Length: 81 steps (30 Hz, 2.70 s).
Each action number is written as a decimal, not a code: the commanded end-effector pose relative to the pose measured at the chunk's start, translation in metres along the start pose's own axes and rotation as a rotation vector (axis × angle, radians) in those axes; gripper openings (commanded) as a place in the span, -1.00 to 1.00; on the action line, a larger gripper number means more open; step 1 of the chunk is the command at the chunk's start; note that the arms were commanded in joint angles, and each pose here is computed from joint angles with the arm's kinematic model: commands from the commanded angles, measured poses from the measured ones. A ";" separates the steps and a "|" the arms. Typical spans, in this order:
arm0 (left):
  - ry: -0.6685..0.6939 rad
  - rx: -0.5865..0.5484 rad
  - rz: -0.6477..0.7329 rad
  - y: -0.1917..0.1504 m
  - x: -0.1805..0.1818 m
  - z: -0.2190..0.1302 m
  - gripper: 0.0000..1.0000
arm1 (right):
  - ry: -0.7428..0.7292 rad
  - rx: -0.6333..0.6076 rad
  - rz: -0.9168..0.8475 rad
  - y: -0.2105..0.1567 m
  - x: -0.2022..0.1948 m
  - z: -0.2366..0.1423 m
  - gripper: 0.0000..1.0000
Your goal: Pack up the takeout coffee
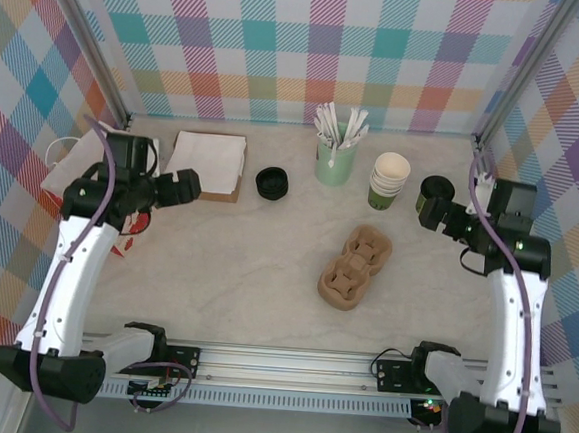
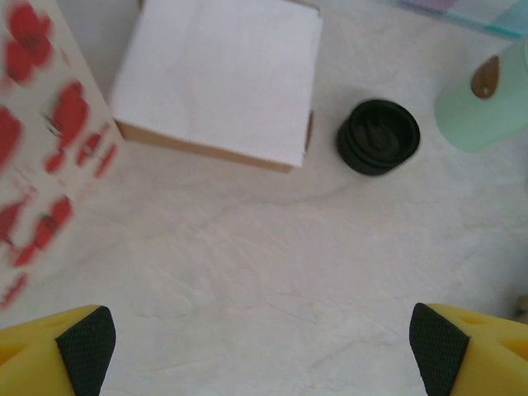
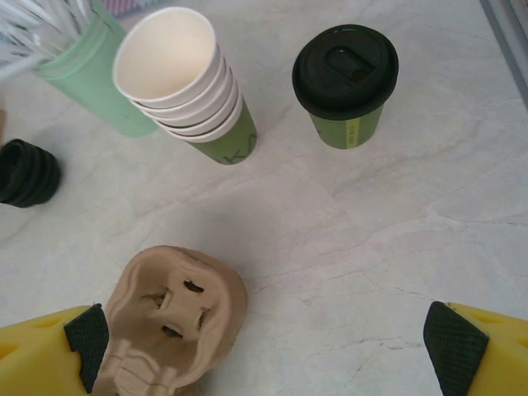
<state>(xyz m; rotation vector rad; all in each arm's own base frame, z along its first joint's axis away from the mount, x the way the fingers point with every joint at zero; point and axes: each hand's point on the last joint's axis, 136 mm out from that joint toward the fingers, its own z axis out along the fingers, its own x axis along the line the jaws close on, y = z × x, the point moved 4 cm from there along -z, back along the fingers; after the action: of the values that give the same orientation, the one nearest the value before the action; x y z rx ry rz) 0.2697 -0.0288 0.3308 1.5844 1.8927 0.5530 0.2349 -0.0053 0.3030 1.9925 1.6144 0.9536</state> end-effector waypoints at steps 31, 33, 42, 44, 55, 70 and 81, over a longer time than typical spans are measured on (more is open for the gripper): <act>0.178 -0.069 0.008 0.122 0.087 0.009 0.92 | 0.149 0.010 0.068 -0.027 0.012 0.012 0.99; 0.154 -0.043 0.006 0.121 0.092 0.022 0.92 | 0.150 0.013 0.065 -0.028 0.011 0.013 0.99; 0.156 0.090 -0.014 0.105 0.116 0.086 0.85 | 0.154 0.034 0.061 -0.034 0.010 0.020 0.99; 0.153 0.108 -0.010 0.100 0.117 0.092 0.78 | 0.152 0.040 0.061 -0.036 0.009 0.022 0.99; 0.203 0.110 0.015 0.095 0.123 0.089 -0.38 | 0.164 0.047 0.075 -0.037 0.010 0.025 0.99; 0.278 0.078 0.108 0.083 0.071 0.040 -1.00 | 0.166 0.057 0.094 -0.038 0.010 0.026 0.99; 0.176 0.137 0.107 0.026 -0.044 0.009 -1.00 | 0.121 0.160 0.158 -0.046 0.003 0.041 0.99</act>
<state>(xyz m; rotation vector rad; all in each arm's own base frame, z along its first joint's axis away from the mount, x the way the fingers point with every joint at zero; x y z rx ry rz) 0.3196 -0.0520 0.3519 1.8297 1.9248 0.6809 0.2339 0.0147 0.2451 2.1960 1.6773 1.0637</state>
